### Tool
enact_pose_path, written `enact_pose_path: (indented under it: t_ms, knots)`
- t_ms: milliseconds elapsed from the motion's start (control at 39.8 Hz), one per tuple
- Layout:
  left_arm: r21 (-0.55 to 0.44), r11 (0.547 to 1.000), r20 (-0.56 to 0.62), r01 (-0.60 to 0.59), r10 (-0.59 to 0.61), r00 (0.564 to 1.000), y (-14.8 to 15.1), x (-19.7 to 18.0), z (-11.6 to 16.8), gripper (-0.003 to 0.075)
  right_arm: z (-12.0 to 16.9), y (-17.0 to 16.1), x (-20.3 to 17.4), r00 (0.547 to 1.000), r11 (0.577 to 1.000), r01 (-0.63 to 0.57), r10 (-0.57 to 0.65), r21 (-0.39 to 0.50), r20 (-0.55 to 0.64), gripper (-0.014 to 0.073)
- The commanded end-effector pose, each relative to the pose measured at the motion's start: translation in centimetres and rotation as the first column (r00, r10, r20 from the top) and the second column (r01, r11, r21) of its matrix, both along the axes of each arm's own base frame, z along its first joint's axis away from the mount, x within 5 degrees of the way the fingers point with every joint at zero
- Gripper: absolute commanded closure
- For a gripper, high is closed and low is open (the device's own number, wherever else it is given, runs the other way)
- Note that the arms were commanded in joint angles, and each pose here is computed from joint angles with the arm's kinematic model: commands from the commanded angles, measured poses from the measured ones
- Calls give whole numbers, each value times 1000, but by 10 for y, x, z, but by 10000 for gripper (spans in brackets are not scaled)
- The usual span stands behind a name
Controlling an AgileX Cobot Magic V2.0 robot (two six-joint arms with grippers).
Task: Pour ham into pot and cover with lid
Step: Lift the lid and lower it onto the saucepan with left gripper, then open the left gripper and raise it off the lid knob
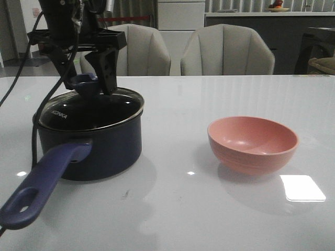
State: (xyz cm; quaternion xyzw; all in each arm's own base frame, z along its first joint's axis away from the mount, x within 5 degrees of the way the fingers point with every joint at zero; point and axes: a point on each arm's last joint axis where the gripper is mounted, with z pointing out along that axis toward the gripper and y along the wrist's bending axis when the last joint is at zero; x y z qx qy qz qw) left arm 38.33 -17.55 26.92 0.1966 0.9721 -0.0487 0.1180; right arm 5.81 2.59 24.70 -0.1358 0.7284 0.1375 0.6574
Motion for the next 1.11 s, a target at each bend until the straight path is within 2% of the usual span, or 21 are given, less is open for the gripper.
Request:
enact_pose_path:
  t_ms: [0,101,201,453,603,855,1081]
  knots:
    - [3,1000,-9,9,-9,1000,4,-14,24,264,15,-2,1,996,999,20,-22,28,82,435]
    - [3,1000,-9,9,-9,1000,4,-14,24,153,15,-2,1,996,999,20,-22,28,82,435]
    - [3,1000,-9,9,-9,1000,4,-14,24,104,15,-2,1,996,999,20,-22,28,82,435]
    - [1,1000,-5,9,-9,1000,4,-15,26,104,15,-2,1,996,999,19,-22,28,81,435]
    - [-15,1000,31,10,-9,999,7,-21,42,104,15,-2,1,996,999,19,-22,28,81,435]
    - [-68,998,129,14,-5,992,19,-49,88,104,15,-2,1,997,999,19,-21,27,80,435]
    - [-137,990,283,25,15,959,42,-101,128,104,15,-2,1,997,999,19,-21,27,80,435]
